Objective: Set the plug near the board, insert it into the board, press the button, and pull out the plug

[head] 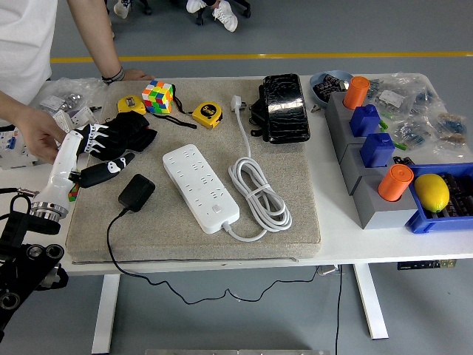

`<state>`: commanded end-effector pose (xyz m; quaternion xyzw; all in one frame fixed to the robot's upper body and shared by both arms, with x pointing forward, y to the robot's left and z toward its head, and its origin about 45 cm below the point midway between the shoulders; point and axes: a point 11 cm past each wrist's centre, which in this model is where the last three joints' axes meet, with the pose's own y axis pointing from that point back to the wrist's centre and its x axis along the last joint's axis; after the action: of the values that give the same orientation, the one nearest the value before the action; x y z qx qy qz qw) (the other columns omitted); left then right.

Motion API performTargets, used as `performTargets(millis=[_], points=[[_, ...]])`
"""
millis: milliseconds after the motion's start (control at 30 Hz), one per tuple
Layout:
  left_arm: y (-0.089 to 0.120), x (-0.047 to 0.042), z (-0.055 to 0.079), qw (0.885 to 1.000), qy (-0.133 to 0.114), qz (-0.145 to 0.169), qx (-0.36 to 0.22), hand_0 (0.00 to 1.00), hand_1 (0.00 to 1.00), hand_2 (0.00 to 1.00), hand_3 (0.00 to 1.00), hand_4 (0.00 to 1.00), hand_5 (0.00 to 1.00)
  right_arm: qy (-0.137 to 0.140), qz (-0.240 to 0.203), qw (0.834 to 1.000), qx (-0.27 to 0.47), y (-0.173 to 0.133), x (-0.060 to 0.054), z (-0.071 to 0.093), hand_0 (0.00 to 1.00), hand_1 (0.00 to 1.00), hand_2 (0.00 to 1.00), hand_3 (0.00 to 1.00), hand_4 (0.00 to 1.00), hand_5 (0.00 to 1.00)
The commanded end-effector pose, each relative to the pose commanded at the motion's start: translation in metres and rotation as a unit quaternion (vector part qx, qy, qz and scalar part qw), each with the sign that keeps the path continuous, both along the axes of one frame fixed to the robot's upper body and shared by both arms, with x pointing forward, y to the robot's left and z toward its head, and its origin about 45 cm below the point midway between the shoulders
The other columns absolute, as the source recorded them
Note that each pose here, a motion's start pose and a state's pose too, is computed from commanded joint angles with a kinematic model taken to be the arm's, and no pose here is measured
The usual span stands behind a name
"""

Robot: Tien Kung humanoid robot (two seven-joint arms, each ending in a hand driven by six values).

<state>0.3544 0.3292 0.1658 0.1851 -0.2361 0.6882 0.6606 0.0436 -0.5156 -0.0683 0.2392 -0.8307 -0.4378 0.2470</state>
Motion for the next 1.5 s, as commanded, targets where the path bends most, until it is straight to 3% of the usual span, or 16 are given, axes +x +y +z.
performTargets(millis=[1500], points=[[-0.0013,0.0008,-0.0024,1.000,0.014,0.001,0.002,0.311,0.378,0.500,0.569,0.881,0.223,-0.004,-0.004,1.000,0.002,0.0013,0.0028,-0.0003,0.486,0.544,0.538,0.507,0.827,0.360]])
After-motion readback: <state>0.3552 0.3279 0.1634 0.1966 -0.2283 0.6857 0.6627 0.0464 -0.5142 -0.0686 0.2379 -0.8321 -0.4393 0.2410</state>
